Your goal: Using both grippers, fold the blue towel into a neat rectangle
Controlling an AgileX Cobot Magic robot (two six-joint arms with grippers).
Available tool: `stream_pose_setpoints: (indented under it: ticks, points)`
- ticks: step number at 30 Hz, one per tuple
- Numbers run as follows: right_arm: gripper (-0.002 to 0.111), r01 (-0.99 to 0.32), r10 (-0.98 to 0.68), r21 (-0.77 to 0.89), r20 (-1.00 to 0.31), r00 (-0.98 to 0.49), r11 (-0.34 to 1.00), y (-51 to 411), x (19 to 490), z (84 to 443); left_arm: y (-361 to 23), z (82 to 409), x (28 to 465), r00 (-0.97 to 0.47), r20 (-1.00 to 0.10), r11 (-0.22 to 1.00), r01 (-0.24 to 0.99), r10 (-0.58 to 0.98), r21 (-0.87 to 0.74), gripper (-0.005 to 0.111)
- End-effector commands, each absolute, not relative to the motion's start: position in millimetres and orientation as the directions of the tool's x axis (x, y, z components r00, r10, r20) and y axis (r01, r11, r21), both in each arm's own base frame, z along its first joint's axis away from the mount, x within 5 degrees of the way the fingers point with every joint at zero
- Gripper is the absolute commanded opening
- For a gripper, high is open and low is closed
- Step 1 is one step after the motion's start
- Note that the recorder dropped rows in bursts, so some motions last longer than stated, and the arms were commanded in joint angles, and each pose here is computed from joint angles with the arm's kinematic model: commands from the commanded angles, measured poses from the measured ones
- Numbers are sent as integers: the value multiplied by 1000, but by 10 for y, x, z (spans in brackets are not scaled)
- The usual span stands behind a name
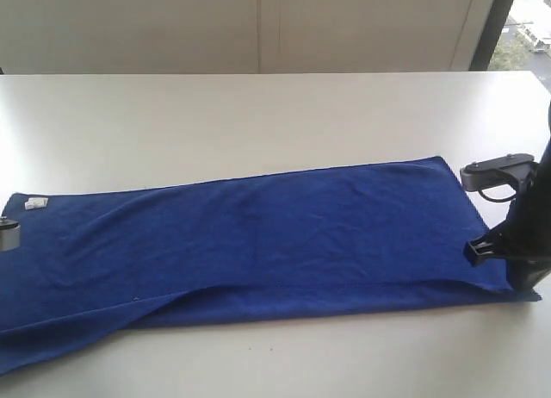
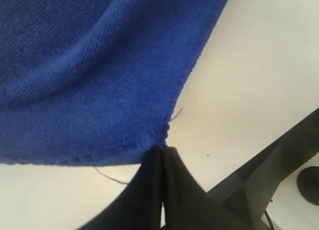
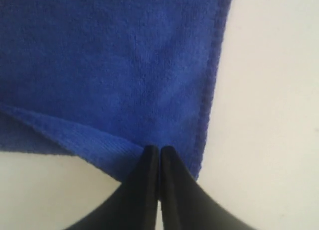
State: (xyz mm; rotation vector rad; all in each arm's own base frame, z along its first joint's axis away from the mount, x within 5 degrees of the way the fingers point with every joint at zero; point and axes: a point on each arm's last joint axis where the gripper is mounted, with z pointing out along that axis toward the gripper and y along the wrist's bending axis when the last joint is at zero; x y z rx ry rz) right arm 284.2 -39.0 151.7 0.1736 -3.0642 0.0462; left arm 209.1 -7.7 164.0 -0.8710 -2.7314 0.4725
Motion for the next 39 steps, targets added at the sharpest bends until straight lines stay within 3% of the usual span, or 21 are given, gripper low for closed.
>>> stream_pose_setpoints:
  ticks: [1,9,20,23,29,31,39]
  points:
    - [1,-112,-109,-9,178,-978,994,-408,2736,1514,-84,1653,2080,-796,116,768,518,594,-377,0]
    - [1,-126,-119,-15,220,-968,992,-415,2665,1477,-101,1656,2086,-806,105,771,506,582,-386,0]
    - [1,-118,-114,-33,112,-987,992,-418,2762,1632,-104,1575,1998,-777,101,740,540,621,-401,1]
    - [1,-117,-114,-38,81,-990,992,-418,2783,1655,-90,1498,1937,-759,99,728,566,643,-387,12]
    - [1,-112,-111,-47,30,-993,993,-421,2830,1653,-85,1475,1916,-766,105,738,560,635,-377,48]
    - [1,-112,-112,-52,4,-994,992,-423,2854,1653,-95,1494,1923,-770,101,738,553,630,-387,55]
    - [1,-94,-97,-47,-78,-992,994,-412,2932,1644,-232,1777,2221,-837,-39,733,500,546,-461,58]
